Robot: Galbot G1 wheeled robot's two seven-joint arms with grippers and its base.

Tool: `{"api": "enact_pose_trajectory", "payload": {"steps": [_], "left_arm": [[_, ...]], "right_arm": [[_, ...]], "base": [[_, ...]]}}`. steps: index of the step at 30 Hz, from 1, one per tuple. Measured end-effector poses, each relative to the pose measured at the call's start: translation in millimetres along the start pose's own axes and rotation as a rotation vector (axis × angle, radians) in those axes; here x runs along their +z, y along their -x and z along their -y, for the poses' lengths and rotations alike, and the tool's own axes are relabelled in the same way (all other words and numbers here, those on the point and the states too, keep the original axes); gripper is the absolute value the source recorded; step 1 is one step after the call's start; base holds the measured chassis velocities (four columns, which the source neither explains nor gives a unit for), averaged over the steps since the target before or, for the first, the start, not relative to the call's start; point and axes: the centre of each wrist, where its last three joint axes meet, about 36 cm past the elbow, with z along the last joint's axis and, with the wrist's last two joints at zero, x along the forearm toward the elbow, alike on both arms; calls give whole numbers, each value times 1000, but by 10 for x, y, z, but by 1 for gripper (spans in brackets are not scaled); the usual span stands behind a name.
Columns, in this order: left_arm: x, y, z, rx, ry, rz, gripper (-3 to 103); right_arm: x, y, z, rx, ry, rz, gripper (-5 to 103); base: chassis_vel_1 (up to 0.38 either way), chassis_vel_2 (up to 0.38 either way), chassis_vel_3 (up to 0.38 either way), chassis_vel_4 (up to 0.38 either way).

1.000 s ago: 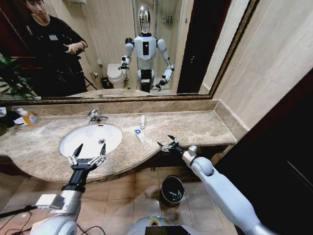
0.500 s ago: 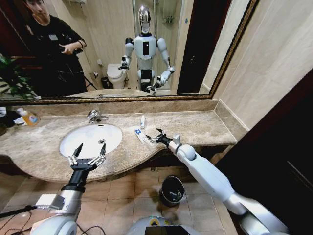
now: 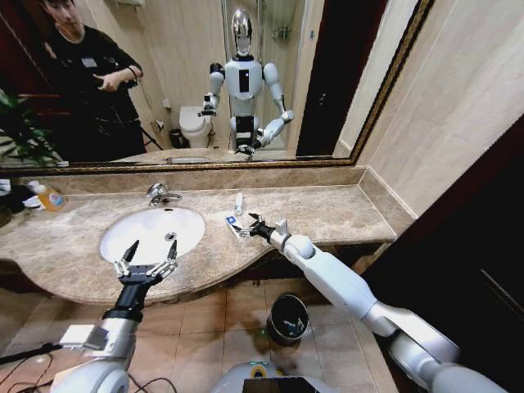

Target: Pick up the trash from the sink and place it in the trash bin.

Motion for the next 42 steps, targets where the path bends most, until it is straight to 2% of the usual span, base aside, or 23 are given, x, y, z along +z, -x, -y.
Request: {"api": "enact_pose_trajectory", "payload": {"steps": [7,8,10,13,14,17,19,20,22,26,28,31,32,34,42], "left_arm": [[0,0,0,0,0,0,100],[0,0,0,0,0,0,100],[0,0,0,0,0,0,100],[0,0,0,0,0,0,100],[0,0,0,0,0,0,100],[0,0,0,0,0,0,100],[0,0,0,0,0,0,100],[0,0,0,0,0,0,100],[0,0,0,0,0,0,100],[0,0,0,0,0,0,100],[0,0,0,0,0,0,100],[0,0,0,0,0,0,100],[0,0,0,0,0,0,100],[0,0,0,0,0,0,100],[0,0,0,0,0,0,100]], "right_arm": [[60,17,-57,-2,-3,-26,101],[70,16,-61,-4,-6,-31,93],[76,16,-65,-6,-8,-34,93],[87,17,-67,-9,-14,-41,77],[87,17,-67,-9,-14,-41,77],[87,15,-61,-8,-16,-42,61],[88,14,-60,-8,-16,-42,61],[90,7,-55,-7,-17,-43,50],[91,3,-53,-7,-18,-44,50],[105,-33,-46,-7,-20,-45,28],[107,-42,-46,-8,-21,-46,28],[123,-64,-41,-8,-18,-47,12],[123,-64,-41,-8,-18,-47,12],[129,-68,-42,-10,-16,-47,3],[130,-58,-77,-19,-13,-41,0]], "base": [[0,0,0,0],[0,0,0,0],[0,0,0,0],[0,0,0,0],[0,0,0,0],[0,0,0,0],[0,0,0,0],[0,0,0,0],[0,0,0,0],[0,0,0,0],[0,0,0,0],[0,0,0,0],[0,0,0,0],[0,0,0,0],[0,0,0,0]]}}
